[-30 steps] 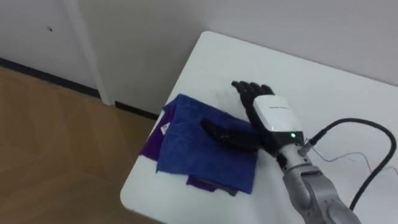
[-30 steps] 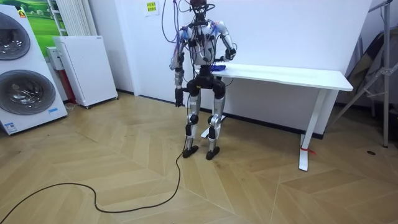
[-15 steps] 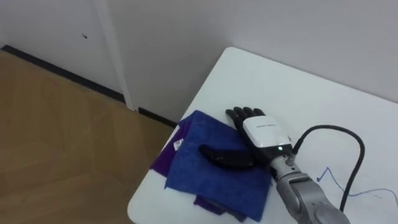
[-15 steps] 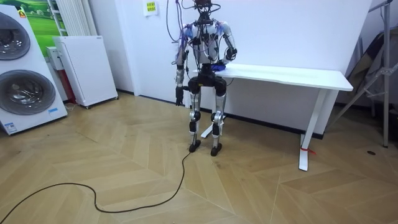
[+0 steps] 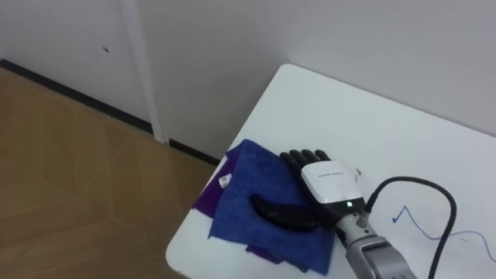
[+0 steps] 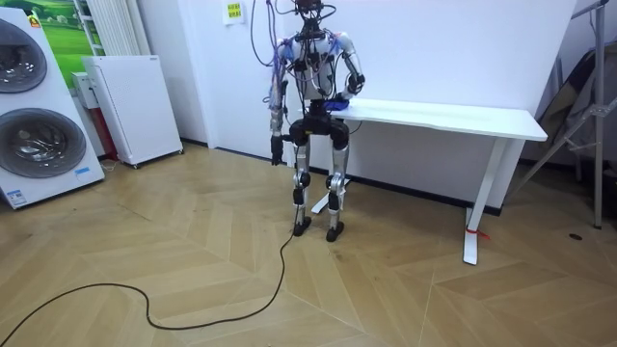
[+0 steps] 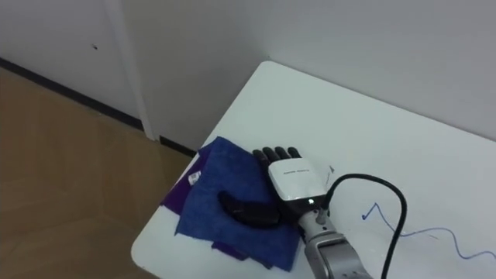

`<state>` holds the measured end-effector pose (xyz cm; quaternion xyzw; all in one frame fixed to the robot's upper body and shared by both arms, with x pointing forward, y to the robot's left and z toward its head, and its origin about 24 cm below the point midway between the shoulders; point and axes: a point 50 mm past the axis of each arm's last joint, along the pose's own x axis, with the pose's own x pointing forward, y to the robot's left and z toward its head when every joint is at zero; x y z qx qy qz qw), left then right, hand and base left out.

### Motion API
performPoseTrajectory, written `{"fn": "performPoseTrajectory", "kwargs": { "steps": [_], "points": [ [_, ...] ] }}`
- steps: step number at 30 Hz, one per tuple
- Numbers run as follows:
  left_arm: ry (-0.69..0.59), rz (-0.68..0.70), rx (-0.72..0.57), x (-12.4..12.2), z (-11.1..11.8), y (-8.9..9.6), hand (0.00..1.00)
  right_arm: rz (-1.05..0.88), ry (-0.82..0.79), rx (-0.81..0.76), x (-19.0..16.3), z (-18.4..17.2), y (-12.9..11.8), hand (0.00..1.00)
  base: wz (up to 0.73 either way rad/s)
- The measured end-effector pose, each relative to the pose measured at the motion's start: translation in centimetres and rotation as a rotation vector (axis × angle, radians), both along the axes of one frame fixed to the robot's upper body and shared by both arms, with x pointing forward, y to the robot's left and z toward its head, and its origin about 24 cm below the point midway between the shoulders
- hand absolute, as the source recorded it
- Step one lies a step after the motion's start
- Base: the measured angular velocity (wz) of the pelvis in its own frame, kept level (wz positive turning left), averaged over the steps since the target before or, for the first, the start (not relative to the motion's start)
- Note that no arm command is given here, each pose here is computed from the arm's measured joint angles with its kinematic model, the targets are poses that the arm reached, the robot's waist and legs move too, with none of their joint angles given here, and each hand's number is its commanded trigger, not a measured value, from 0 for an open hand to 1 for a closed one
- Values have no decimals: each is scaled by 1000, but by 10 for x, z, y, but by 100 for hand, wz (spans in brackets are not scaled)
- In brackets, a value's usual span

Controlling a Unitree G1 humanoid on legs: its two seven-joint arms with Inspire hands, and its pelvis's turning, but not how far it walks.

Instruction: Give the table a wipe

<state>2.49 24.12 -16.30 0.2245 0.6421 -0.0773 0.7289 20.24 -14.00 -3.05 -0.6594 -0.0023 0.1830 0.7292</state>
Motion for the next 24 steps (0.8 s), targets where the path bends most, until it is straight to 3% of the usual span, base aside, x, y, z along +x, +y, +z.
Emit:
{"fn": "performPoseTrajectory", "kwargs": {
  "steps": [24],
  "points": [
    [-25,-39,-11,10,-1,-8,0,146,-105,130,-14,24,36,0,-2]
  ]
}}
